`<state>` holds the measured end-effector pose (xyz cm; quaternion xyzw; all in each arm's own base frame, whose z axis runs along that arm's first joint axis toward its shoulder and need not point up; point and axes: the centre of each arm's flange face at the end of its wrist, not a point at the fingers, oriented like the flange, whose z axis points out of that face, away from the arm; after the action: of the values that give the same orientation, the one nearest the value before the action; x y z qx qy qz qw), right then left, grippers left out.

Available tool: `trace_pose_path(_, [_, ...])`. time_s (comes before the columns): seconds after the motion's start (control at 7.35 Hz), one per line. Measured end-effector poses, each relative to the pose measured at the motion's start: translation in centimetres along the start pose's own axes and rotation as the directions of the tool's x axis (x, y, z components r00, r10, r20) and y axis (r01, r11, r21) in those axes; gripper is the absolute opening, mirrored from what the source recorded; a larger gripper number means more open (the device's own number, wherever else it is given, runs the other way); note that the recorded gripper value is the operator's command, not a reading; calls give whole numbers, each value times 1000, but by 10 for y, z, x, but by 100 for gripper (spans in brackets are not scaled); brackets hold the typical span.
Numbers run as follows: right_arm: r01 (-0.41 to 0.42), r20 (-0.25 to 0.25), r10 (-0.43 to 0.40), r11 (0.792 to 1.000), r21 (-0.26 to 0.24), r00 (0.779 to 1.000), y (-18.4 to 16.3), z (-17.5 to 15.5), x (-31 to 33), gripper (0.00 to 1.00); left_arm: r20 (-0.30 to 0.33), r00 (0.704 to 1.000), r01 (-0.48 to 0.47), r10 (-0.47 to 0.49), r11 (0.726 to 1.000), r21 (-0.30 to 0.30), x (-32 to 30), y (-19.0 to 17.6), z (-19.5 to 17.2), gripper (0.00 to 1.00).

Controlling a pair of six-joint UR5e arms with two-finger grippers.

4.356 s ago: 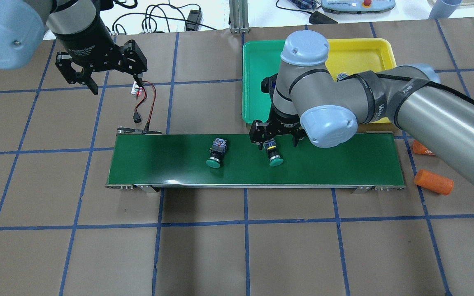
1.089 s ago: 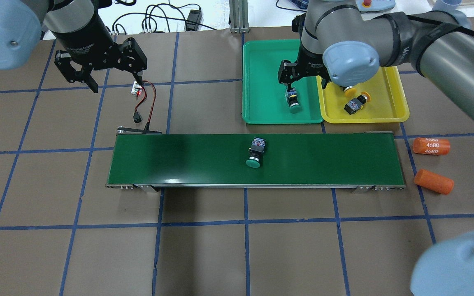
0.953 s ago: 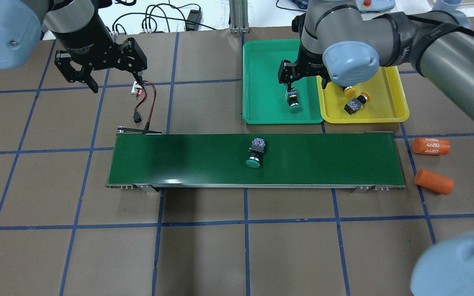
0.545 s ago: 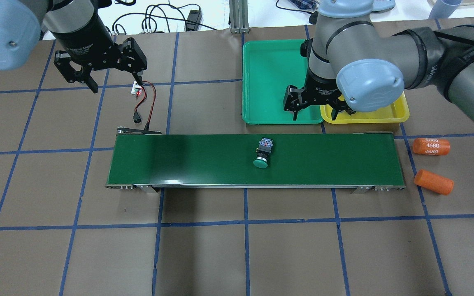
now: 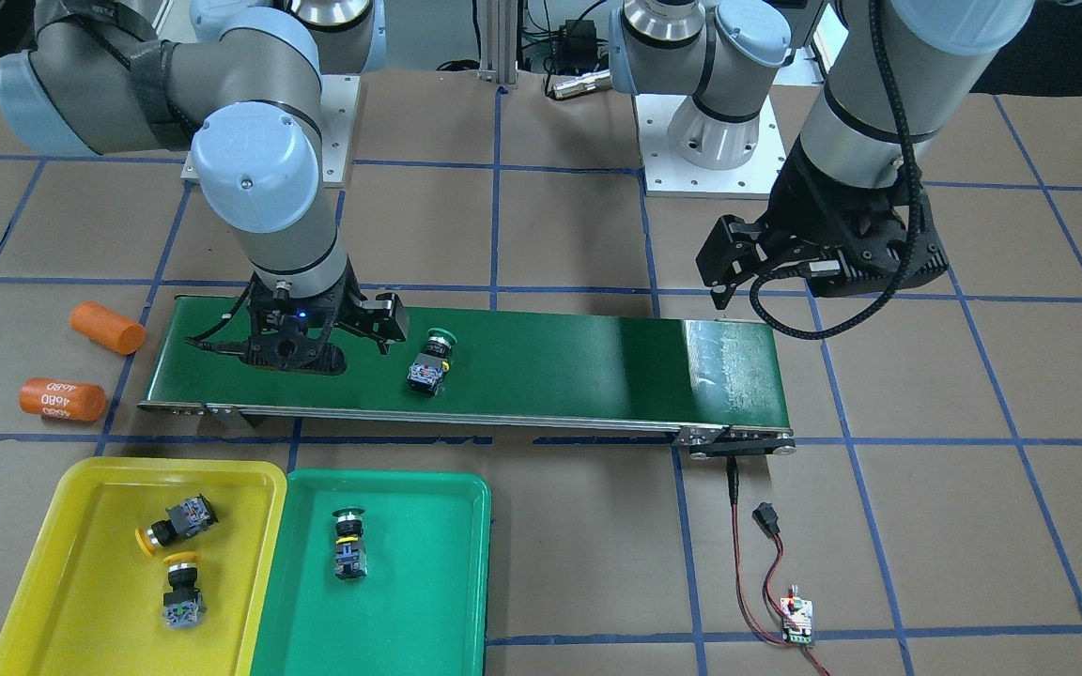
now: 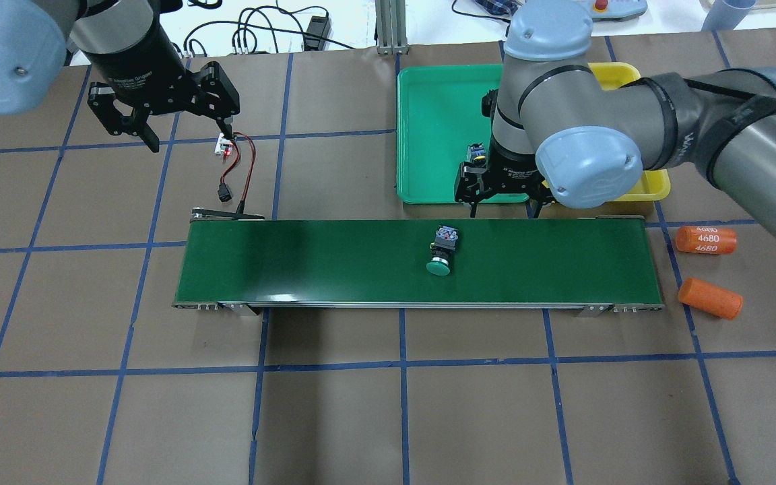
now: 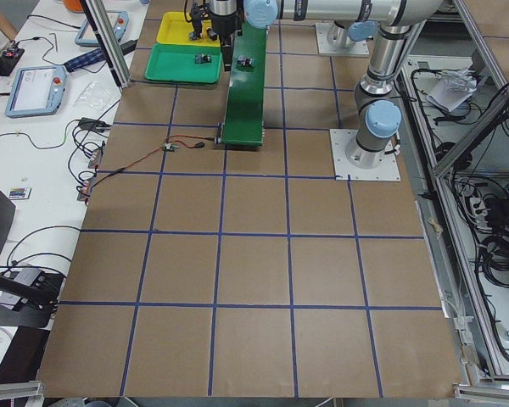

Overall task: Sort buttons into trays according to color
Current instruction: 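Grasp the green switch and lift it toward the green tray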

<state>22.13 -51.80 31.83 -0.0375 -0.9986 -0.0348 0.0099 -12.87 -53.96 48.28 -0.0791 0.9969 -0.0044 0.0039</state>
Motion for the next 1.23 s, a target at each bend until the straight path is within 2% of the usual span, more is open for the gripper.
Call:
trace_pose_path(0.41, [-45, 6, 44, 999, 20, 999, -8, 39, -27, 100, 2, 1000, 0, 0, 1000, -1, 0, -1, 1, 100])
trace_pose_path(0.68, [-69, 0, 69, 998, 9, 998, -12, 56, -33, 100, 3, 1000, 1, -1, 1000, -10, 0, -4, 7, 100])
trace_pose_path(0.82, [-74, -4, 74, 997, -3, 997, -13, 62, -34, 91, 2, 1000, 1, -1, 1000, -14, 0, -5, 9, 100])
trace_pose_path(0.95, [-82, -3, 82, 996, -16, 997, -13, 67, -35, 52, 0, 1000, 3, -3, 1000, -11, -1, -5, 8, 100])
trace_pose_path(1.09, [-94, 1, 94, 995, -28, 996, -12, 71, -36, 3, -3, 1000, 5, -5, 1000, -8, -1, -5, 6, 100])
trace_pose_path(1.23, [-104, 5, 104, 994, -37, 995, -10, 72, -36, 0, -5, 1000, 6, -6, 1000, -6, -2, -5, 5, 100])
